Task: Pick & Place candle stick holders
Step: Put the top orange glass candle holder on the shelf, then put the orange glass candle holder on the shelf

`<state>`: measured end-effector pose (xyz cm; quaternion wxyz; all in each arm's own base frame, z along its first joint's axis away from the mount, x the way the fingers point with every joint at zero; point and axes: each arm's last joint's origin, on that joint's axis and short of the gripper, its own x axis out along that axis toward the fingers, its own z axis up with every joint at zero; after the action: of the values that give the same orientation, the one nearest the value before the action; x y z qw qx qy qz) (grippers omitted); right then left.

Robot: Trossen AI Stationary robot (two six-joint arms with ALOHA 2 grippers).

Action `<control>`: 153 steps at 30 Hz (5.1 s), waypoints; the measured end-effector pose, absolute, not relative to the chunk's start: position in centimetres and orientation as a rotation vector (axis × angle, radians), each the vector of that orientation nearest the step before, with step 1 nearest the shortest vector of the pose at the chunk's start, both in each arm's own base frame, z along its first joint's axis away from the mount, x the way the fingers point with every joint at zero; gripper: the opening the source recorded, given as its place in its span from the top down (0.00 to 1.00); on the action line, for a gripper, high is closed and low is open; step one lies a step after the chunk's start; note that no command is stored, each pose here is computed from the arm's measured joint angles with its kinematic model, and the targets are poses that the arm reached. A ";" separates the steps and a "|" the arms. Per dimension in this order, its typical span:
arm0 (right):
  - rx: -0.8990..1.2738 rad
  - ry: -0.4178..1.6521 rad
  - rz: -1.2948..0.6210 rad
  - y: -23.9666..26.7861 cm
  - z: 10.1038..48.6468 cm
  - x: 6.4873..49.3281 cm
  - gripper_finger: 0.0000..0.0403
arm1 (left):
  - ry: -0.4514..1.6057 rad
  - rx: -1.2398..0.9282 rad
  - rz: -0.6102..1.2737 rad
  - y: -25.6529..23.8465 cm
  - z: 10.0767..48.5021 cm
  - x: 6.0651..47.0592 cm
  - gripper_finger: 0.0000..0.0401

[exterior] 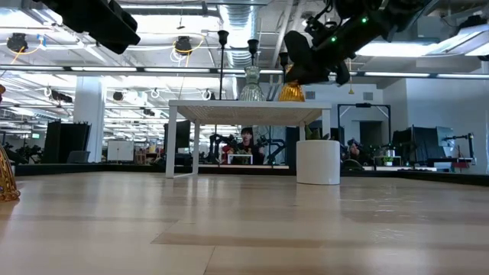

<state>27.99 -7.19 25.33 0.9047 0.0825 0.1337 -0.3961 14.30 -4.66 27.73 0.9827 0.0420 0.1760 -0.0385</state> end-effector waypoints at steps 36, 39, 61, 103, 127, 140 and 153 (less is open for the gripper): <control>0.127 0.243 -0.708 -7.0 26.1 28.2 0.27 | 0.354 0.085 -0.077 -4.7 27.7 14.3 0.98; 0.128 0.212 -0.683 -7.0 26.8 28.4 0.27 | 0.354 0.085 -0.077 -4.7 27.7 14.3 0.98; 0.043 0.453 -0.564 -3.0 31.9 29.1 0.62 | 0.358 0.080 -0.076 -4.7 27.7 14.3 0.98; 0.062 0.601 -0.457 1.7 30.2 28.6 1.00 | 0.397 0.095 -0.103 -4.8 27.3 14.0 0.99; 0.123 0.466 -0.596 12.2 25.2 29.9 1.00 | 0.388 0.232 -0.584 -8.2 21.4 7.4 0.99; 0.159 0.437 -0.608 11.9 24.6 31.0 1.00 | 0.302 0.141 -0.550 -8.2 17.0 7.2 0.99; 0.154 0.441 -0.607 11.9 24.6 31.0 1.00 | 0.397 0.084 -0.513 -8.2 14.6 7.3 0.98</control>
<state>30.99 11.92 24.58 0.9276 0.0750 0.2151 -0.2962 7.30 -8.20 14.57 0.9469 0.0412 0.1952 -0.2521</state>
